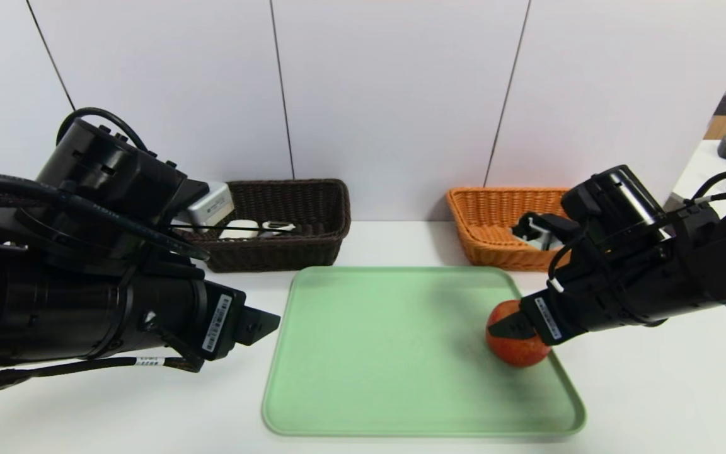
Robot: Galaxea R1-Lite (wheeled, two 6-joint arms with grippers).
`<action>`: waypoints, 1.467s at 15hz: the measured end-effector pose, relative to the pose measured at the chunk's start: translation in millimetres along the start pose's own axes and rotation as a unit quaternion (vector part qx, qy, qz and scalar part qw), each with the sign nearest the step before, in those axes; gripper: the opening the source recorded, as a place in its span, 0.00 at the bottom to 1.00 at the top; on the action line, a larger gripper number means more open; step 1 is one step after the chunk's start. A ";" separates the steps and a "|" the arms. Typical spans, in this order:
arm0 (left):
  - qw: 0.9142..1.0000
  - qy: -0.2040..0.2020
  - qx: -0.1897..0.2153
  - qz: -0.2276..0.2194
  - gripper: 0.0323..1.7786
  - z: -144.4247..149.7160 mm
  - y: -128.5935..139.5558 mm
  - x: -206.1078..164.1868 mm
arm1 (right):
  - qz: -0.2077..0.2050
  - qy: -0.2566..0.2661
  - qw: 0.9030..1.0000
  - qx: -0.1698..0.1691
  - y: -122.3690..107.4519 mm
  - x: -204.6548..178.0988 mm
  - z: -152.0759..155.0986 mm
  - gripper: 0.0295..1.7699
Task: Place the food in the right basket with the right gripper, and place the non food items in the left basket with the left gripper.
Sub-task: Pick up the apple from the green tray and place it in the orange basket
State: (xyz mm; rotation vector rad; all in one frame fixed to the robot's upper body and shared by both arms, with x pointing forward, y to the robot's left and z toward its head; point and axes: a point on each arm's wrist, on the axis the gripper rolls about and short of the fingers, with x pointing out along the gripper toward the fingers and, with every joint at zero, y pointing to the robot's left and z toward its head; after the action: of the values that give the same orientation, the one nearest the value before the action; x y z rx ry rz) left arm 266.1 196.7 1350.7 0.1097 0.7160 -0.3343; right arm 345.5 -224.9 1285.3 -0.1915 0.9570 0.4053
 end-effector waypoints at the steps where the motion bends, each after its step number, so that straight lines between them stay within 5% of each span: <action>1: 1.000 0.000 0.000 0.000 0.95 0.0 0.0 0.0 | 0.000 0.005 1.000 0.000 -0.1 2.6 -0.6 0.96; 14: 1.000 -0.003 0.000 -0.001 0.95 -4.0 1.2 -1.4 | 0.005 0.043 0.999 -0.010 5.3 24.9 -7.3 0.96; 17: 1.000 -0.004 0.001 -0.001 0.95 -4.0 1.2 -2.2 | 0.004 0.043 0.999 -0.009 5.7 25.6 -8.0 0.71; 22: 1.000 -0.007 0.000 -0.003 0.95 -3.8 1.6 -4.3 | 0.004 0.026 1.000 -0.010 6.2 22.1 -5.0 0.70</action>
State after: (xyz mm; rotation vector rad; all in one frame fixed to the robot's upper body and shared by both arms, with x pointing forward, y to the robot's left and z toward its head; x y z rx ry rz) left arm 261.3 200.1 1350.7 0.1059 0.7028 -0.3402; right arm 350.4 -215.3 1264.4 -0.2169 1.0049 0.4192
